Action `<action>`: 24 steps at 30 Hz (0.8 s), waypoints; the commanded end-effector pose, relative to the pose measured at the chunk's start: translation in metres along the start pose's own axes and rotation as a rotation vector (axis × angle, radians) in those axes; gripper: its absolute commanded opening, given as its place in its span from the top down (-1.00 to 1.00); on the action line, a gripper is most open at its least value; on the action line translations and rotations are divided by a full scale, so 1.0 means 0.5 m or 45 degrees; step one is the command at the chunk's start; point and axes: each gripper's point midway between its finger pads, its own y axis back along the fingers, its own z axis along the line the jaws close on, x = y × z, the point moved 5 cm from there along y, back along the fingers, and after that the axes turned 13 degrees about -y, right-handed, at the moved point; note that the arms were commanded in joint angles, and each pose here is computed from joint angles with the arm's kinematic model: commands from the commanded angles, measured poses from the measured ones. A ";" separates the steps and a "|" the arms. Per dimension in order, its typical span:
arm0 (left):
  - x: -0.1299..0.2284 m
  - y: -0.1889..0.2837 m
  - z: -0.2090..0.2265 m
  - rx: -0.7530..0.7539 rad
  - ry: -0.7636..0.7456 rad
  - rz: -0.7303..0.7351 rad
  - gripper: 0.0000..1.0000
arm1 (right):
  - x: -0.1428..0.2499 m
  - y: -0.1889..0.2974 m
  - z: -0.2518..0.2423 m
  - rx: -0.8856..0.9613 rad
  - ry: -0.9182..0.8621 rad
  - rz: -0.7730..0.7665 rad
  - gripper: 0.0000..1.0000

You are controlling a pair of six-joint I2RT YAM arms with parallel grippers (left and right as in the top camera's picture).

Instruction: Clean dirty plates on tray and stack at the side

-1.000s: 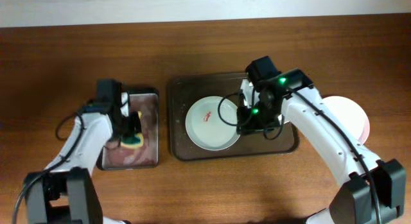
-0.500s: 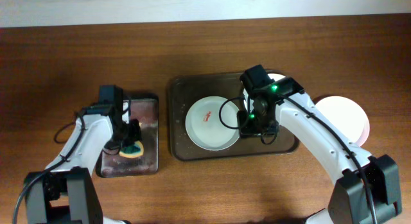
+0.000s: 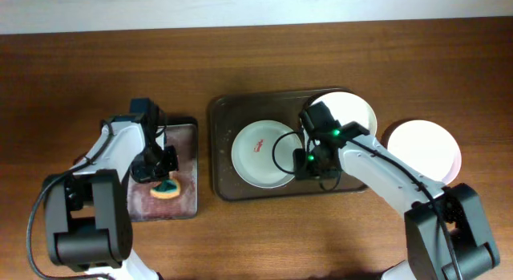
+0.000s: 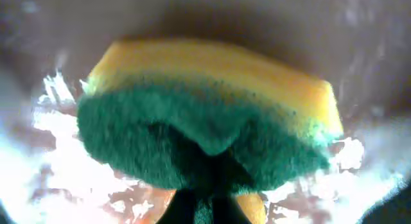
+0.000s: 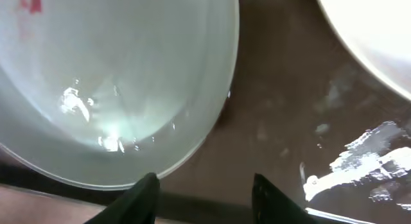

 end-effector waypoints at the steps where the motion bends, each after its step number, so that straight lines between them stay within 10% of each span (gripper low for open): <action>1: -0.028 0.086 0.002 -0.007 0.011 -0.097 1.00 | 0.007 -0.027 -0.004 -0.025 -0.100 -0.014 0.14; 16: -0.021 0.239 -0.157 0.035 -0.320 -0.440 1.00 | -0.016 -0.107 -0.007 -0.019 -0.165 -0.020 0.92; 24: -0.042 0.257 -0.287 0.266 -0.441 -0.585 1.00 | -0.049 -0.019 -0.008 0.167 0.056 -0.083 0.92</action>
